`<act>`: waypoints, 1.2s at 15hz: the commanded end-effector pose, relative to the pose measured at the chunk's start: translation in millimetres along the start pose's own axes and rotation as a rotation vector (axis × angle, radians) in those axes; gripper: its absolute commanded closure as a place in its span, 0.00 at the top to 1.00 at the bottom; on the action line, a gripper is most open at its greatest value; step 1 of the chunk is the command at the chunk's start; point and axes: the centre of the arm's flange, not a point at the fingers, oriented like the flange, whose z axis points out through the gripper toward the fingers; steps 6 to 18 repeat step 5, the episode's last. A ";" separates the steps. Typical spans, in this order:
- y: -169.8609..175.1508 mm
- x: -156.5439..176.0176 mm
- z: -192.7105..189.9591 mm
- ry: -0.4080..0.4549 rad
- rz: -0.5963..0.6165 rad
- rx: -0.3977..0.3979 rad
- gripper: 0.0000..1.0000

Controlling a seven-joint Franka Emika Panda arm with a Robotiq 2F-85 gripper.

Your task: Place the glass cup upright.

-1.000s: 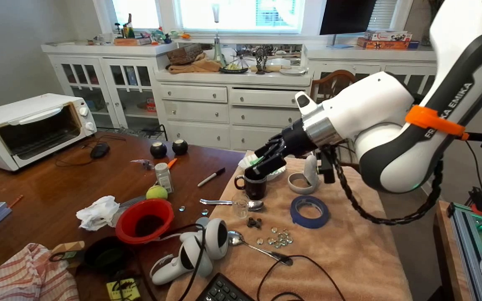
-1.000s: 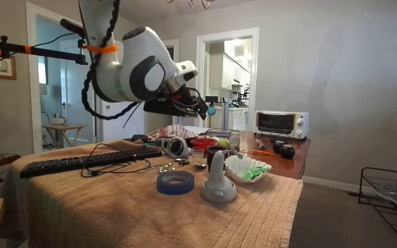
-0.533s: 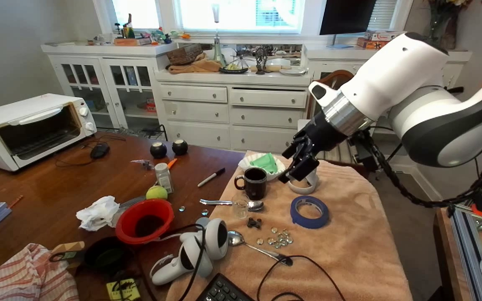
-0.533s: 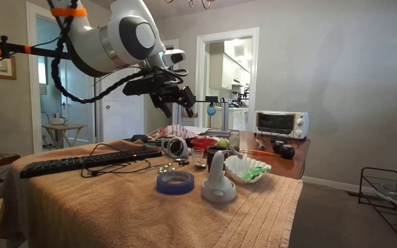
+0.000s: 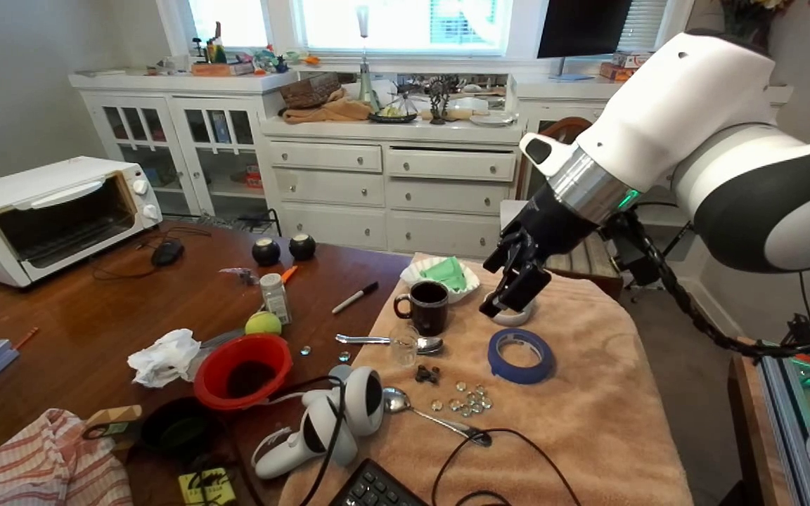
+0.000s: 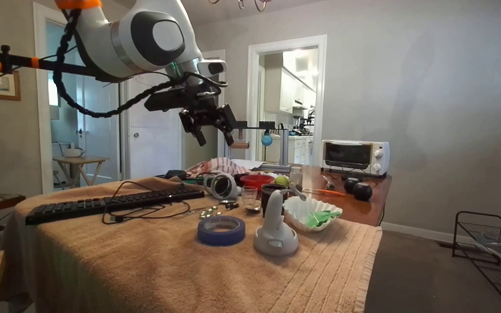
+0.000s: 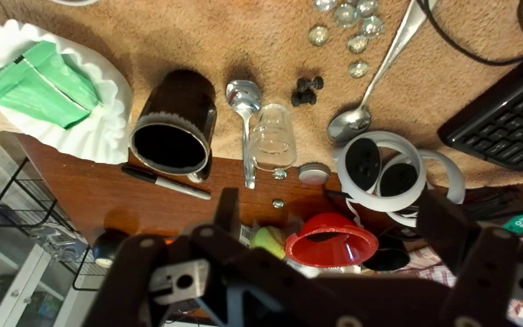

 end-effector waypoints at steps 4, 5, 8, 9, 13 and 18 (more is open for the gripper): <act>1.2 -1.6 2.7 -0.006 0.003 -0.001 1.00; 0.8 -1.6 2.7 -0.006 0.002 0.000 1.00; 0.8 -1.6 2.7 -0.006 0.002 0.000 1.00; 0.8 -1.6 2.7 -0.006 0.002 0.000 1.00; 0.8 -1.6 2.7 -0.006 0.002 0.000 1.00; 0.8 -1.6 2.7 -0.006 0.002 0.000 1.00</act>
